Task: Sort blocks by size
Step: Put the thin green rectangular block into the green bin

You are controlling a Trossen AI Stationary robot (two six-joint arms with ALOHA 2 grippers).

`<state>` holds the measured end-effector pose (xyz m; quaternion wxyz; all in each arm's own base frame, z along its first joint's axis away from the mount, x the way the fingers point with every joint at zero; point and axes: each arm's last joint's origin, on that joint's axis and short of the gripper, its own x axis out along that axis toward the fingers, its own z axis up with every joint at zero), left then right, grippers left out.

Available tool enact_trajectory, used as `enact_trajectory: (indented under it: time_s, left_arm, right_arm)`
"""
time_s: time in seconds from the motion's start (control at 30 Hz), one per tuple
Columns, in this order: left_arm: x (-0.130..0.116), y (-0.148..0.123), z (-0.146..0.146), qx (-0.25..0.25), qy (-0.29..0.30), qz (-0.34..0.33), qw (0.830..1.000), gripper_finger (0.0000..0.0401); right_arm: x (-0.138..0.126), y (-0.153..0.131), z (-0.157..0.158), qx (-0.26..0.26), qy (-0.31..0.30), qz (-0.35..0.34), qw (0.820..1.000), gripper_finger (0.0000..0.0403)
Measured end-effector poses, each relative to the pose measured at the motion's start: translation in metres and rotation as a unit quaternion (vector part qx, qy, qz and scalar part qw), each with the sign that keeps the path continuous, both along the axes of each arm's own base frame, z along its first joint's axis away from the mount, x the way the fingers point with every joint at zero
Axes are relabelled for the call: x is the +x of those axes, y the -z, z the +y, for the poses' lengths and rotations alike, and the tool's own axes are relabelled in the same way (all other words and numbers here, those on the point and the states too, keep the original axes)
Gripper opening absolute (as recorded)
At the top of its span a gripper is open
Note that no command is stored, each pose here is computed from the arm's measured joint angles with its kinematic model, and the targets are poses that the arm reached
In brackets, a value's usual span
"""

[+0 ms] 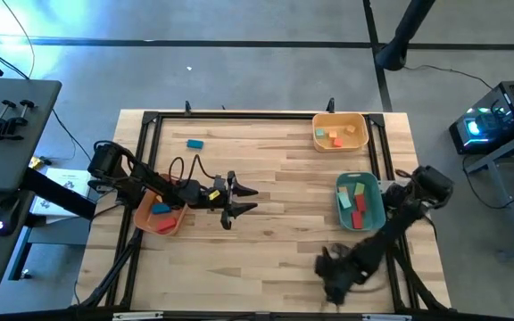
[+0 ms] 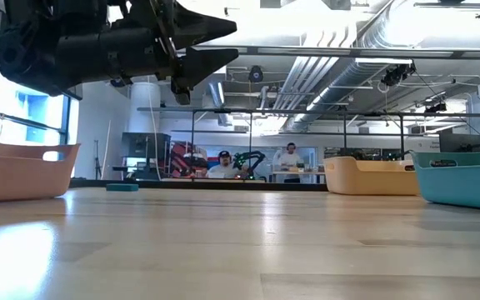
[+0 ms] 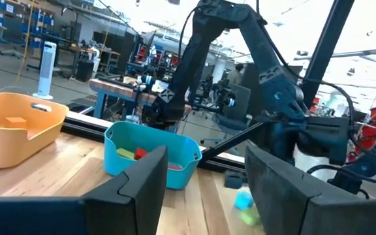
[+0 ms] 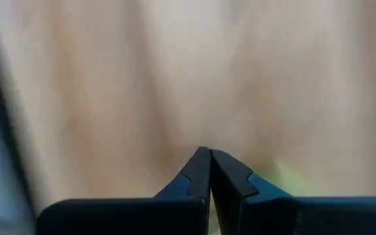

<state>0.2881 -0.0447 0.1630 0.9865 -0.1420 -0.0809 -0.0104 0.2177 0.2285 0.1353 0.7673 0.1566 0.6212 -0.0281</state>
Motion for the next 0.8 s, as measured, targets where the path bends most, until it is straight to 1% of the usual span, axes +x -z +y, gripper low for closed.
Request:
enact_trajectory:
  time_s: [0.07,0.13,0.23,0.3,0.37,0.43,0.5,0.57,0.63,0.7,0.8]
  left_arm:
    - [0.000,0.000,0.000,0.000,0.000,0.000,1.000,0.0193]
    - [0.000,0.000,0.000,-0.004,0.001,0.000,1.000,0.0193]
    - [0.000,0.000,0.000,-0.014,0.002,0.000,1.000,0.0193]
    - [0.000,0.000,0.000,-0.014,0.003,0.001,1.000,0.0193]
    - [0.000,0.000,0.000,-0.014,0.002,0.001,1.000,0.0193]
    - [0.000,0.000,0.000,-0.014,0.002,0.001,1.000,0.0193]
    - [0.000,0.000,0.000,-0.014,0.002,0.001,1.000,0.0193]
    - [0.000,0.001,0.000,-0.014,0.002,0.005,1.000,0.0193]
    - [0.000,0.001,0.000,-0.014,-0.002,0.007,1.000,0.0193]
    - [0.000,0.002,0.001,-0.015,-0.010,0.010,1.000,0.0193]
    - [0.000,0.002,0.001,-0.016,-0.016,0.011,1.000,0.0193]
  right_arm:
    - [0.016,0.000,-0.018,-0.048,-0.037,-0.028,0.998,0.0004]
    - [0.031,0.001,-0.038,-0.099,-0.059,-0.046,0.992,0.0004]
    - [0.045,-0.001,-0.065,-0.147,-0.071,-0.040,0.986,0.0004]
    - [0.048,-0.008,-0.076,-0.161,-0.071,-0.028,0.984,0.0004]
    - [0.046,-0.024,-0.076,-0.159,-0.073,-0.022,0.984,0.0004]
    - [0.036,-0.037,-0.073,-0.153,-0.069,0.003,0.986,0.0004]
    - [0.024,-0.045,-0.067,-0.130,-0.057,0.031,0.989,0.0004]
    - [0.009,-0.053,-0.059,-0.094,-0.042,0.041,0.994,0.0004]
    - [-0.006,-0.054,-0.048,-0.065,-0.035,0.051,0.996,0.0004]
    - [-0.019,-0.046,-0.042,-0.063,-0.024,0.063,0.996,0.0004]
    - [-0.027,-0.034,-0.035,-0.043,-0.027,0.053,0.997,0.0004]
